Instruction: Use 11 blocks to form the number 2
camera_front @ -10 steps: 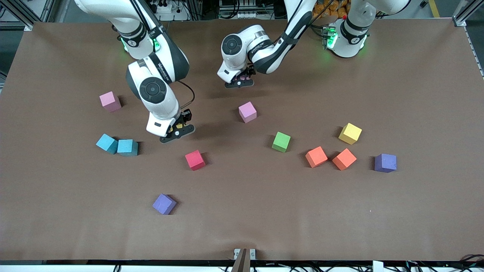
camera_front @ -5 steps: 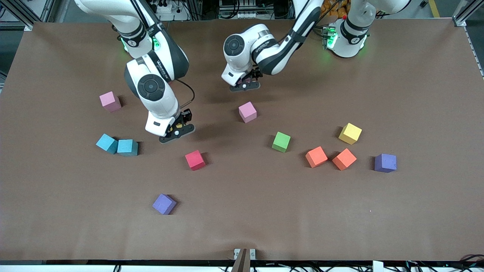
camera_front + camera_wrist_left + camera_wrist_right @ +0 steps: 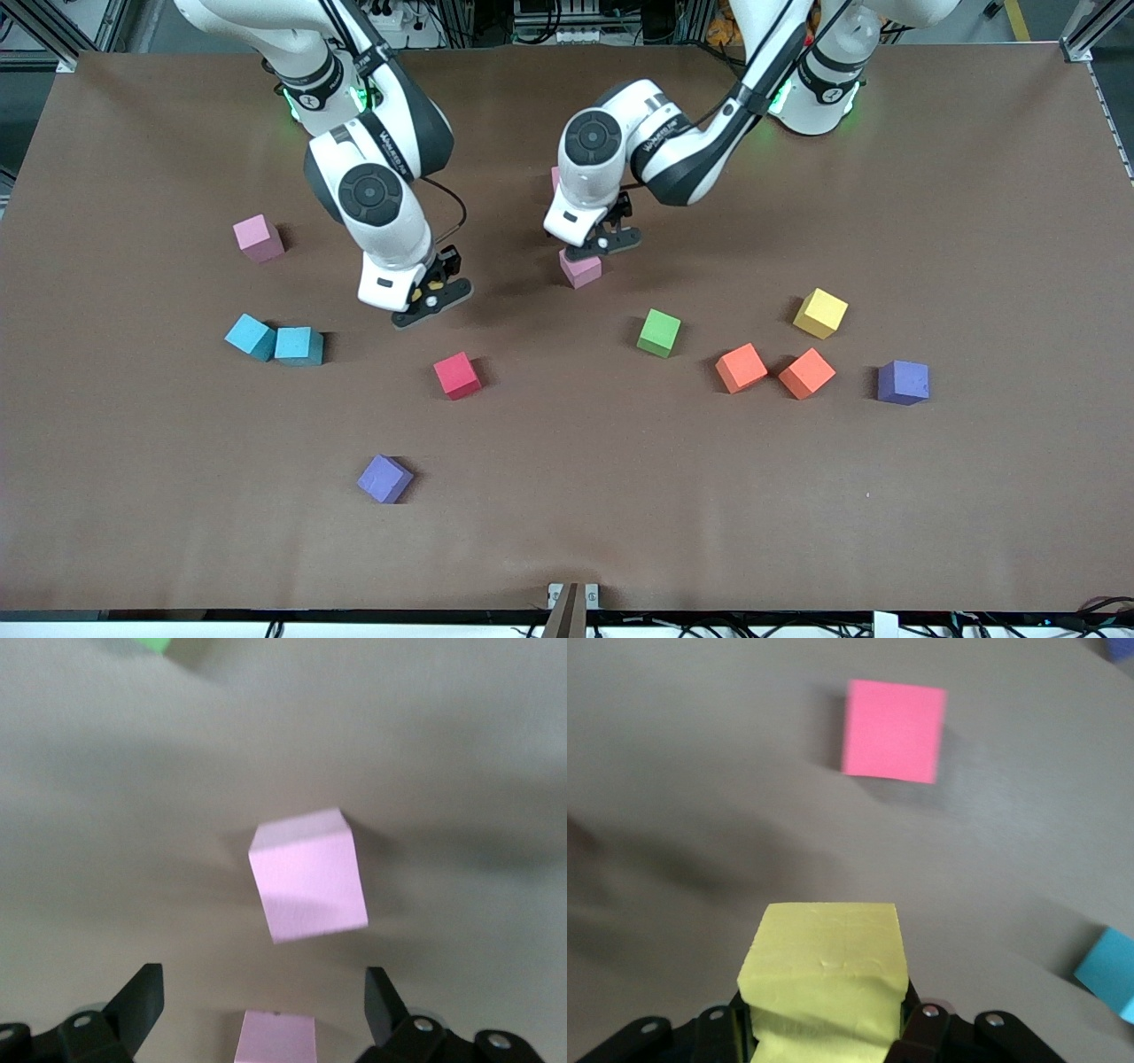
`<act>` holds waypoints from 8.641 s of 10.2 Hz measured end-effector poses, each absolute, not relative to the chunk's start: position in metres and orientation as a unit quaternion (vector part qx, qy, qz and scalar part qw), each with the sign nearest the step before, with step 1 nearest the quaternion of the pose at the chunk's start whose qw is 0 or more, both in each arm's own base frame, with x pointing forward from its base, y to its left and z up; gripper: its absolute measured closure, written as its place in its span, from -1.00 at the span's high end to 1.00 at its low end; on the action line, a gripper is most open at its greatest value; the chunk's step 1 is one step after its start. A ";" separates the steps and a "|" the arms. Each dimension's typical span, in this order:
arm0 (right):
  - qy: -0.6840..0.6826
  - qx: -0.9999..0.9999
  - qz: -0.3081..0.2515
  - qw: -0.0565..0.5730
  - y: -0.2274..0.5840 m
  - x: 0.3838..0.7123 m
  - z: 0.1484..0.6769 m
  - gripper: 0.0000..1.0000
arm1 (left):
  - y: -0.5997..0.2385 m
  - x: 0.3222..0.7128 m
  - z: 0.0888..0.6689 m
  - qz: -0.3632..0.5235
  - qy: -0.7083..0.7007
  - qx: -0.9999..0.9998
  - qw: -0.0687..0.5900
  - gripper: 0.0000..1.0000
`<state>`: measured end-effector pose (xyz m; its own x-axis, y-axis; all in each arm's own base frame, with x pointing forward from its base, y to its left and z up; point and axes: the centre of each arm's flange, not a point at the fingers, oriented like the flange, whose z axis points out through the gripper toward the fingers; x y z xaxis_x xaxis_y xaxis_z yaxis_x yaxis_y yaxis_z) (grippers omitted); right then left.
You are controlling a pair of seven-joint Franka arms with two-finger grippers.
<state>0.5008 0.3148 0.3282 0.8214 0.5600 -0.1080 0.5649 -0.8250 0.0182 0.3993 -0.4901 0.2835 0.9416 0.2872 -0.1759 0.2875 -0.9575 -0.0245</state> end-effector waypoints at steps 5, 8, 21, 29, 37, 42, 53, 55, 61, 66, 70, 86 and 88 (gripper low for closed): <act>0.451 0.887 -0.096 0.019 0.376 0.442 0.331 0.17 | -0.384 0.512 0.301 -0.073 0.249 0.966 0.000 1.00; 0.527 0.846 -0.074 0.004 0.451 0.385 0.356 0.17 | -0.301 0.584 0.349 -0.061 0.303 0.951 0.003 1.00; 0.732 0.678 -0.057 -0.023 0.616 0.230 0.247 0.17 | -0.174 0.651 0.392 -0.028 0.364 0.931 0.006 1.00; 0.726 0.683 -0.073 -0.012 0.605 0.237 0.233 0.17 | -0.178 0.649 0.393 -0.032 0.360 0.932 0.005 1.00; 0.720 0.688 -0.086 -0.011 0.601 0.236 0.204 0.17 | -0.187 0.649 0.394 -0.033 0.344 0.938 0.009 1.00; 0.692 0.717 -0.088 -0.007 0.602 0.234 0.202 1.00 | -0.189 0.650 0.394 -0.033 0.335 0.942 0.010 1.00; 0.667 0.741 -0.076 -0.007 0.606 0.238 0.221 1.00 | -0.194 0.650 0.382 -0.041 0.315 0.948 0.008 1.00; 0.665 0.743 -0.073 -0.007 0.605 0.241 0.227 1.00 | -0.194 0.651 0.378 -0.043 0.313 0.949 0.008 1.00; 0.636 0.769 -0.058 -0.021 0.599 0.272 0.265 1.00 | -0.185 0.657 0.385 -0.035 0.272 0.961 0.013 1.00; 0.514 0.856 -0.025 -0.037 0.572 0.356 0.303 1.00 | -0.196 0.654 0.387 -0.037 0.260 0.965 0.013 1.00; 0.415 0.909 -0.025 -0.032 0.536 0.404 0.286 1.00 | -0.223 0.638 0.391 -0.056 0.241 0.969 -0.003 1.00; 0.305 0.951 -0.024 -0.044 0.519 0.393 0.199 1.00 | -0.279 0.591 0.282 -0.083 0.447 0.890 -0.008 1.00; 0.305 0.951 -0.023 -0.045 0.519 0.393 0.199 0.73 | -0.295 0.581 0.272 -0.064 0.484 0.873 -0.004 1.00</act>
<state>0.3934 0.5194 0.1992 0.8131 0.5819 -0.0161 0.5778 -0.8102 -0.0985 0.5813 -0.2954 0.2722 0.5229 0.8456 -0.1074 0.8445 -0.5310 -0.0697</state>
